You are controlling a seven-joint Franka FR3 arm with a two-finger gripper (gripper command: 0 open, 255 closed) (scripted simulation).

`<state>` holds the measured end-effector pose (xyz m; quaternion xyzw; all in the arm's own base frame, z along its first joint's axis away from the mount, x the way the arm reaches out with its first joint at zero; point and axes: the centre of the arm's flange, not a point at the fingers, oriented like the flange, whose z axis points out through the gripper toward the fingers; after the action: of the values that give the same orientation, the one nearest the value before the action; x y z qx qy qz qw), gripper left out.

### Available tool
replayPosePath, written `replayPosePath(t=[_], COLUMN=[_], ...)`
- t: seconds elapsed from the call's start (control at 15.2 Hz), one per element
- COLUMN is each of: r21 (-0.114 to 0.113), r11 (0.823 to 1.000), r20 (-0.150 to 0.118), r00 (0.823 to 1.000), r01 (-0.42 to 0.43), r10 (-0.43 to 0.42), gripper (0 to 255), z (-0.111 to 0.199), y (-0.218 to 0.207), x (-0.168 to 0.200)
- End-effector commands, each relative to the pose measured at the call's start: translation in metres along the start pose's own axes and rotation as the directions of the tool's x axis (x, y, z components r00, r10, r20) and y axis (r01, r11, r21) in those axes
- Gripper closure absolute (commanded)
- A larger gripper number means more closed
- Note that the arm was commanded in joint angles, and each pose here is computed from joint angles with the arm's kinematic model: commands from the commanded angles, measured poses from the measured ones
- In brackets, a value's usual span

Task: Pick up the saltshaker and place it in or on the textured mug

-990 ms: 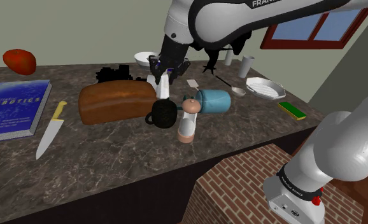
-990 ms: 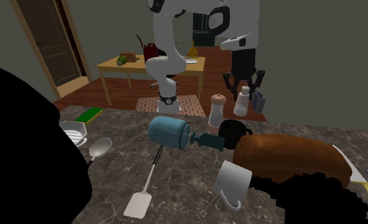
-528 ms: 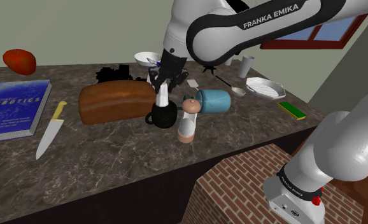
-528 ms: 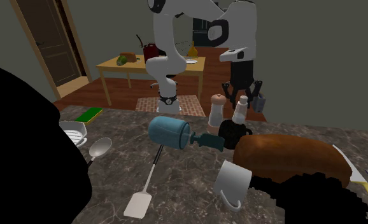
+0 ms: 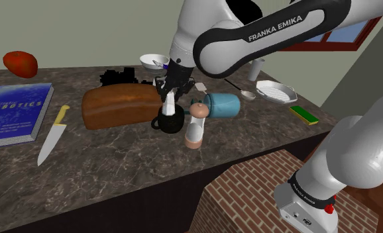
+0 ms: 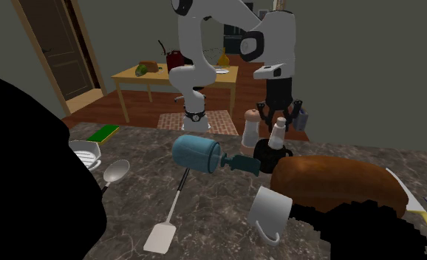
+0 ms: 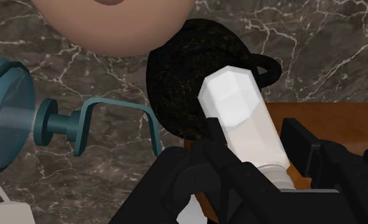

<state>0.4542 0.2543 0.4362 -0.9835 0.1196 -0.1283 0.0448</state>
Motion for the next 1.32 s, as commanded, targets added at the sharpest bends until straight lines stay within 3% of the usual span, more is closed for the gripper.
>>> replayPosePath(t=[0.0,0.13,0.2,0.53,0.79,1.25], r21=[0.000,0.000,0.000,0.000,0.000,0.000], r11=[1.000,1.000,1.000,1.000,1.000,1.000], r20=[0.000,0.000,0.000,0.000,0.000,0.000], r00=[1.000,1.000,1.000,1.000,1.000,1.000], r01=[0.000,0.000,0.000,0.000,0.000,0.000], r10=[0.000,0.000,0.000,0.000,0.000,0.000], gripper=[255,255,0,0,0,0], z=[0.000,0.000,0.000,0.000,-0.050,-0.050], y=[0.000,0.000,0.000,0.000,0.000,0.000], x=[0.000,0.000,0.000,0.000,0.000,0.000])
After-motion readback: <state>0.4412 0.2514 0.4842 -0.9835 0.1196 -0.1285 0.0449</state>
